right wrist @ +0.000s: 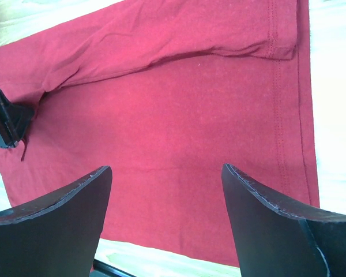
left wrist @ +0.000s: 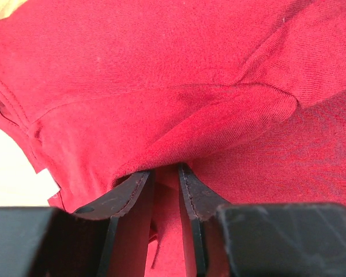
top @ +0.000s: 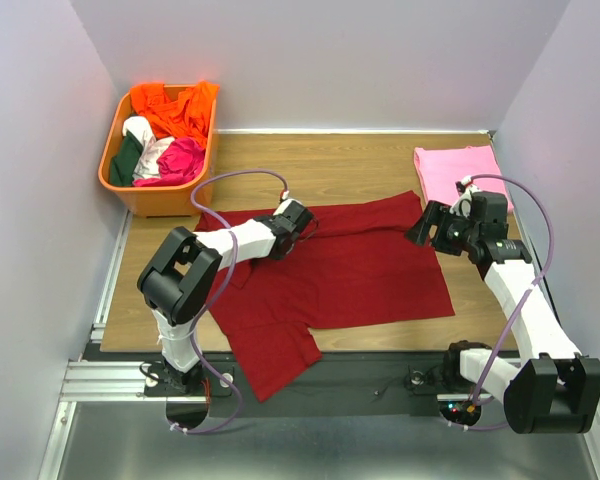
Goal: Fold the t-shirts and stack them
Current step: Fold the tshirt
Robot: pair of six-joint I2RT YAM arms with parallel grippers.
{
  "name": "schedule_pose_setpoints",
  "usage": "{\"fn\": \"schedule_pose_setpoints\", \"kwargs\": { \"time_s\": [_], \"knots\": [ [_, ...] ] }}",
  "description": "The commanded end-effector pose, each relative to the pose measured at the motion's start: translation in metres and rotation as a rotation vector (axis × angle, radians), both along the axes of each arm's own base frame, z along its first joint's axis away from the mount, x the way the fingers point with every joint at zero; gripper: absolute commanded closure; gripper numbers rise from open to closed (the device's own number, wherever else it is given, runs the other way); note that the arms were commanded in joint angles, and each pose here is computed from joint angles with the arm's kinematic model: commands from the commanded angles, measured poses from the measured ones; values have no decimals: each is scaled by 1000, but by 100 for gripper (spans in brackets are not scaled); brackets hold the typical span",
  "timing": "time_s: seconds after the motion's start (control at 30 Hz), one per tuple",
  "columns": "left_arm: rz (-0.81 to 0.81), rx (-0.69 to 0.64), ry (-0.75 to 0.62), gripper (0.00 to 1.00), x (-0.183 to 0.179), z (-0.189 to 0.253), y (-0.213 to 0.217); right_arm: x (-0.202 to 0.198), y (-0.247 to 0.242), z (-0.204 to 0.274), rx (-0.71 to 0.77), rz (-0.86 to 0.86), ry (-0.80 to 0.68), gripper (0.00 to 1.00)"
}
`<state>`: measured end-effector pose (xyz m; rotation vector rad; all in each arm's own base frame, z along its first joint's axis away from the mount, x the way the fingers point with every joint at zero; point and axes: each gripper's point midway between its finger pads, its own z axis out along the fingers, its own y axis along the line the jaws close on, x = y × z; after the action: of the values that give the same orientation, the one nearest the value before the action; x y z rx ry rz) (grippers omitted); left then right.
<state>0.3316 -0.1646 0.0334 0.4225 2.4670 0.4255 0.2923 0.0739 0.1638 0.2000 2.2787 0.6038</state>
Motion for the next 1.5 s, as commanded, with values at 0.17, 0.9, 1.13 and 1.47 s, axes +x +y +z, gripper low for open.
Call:
{"fn": "schedule_pose_setpoints", "kwargs": {
  "time_s": [0.17, 0.9, 1.13, 1.47],
  "knots": [
    [-15, -38, 22, 63, 2, 0, -4, 1, -1, 6, -5, 7, -34, 17],
    [-17, -66, 90, 76, -11, -8, -7, 2, -1, 6, -4, 4, -30, 17],
    [-7, -56, 84, 97, -10, 6, -5, 2, -1, 5, -5, 4, -27, 17],
    [-7, -221, 185, 99, -31, 42, -32, 1, -1, 7, -3, 3, -34, 17]
  ]
}}
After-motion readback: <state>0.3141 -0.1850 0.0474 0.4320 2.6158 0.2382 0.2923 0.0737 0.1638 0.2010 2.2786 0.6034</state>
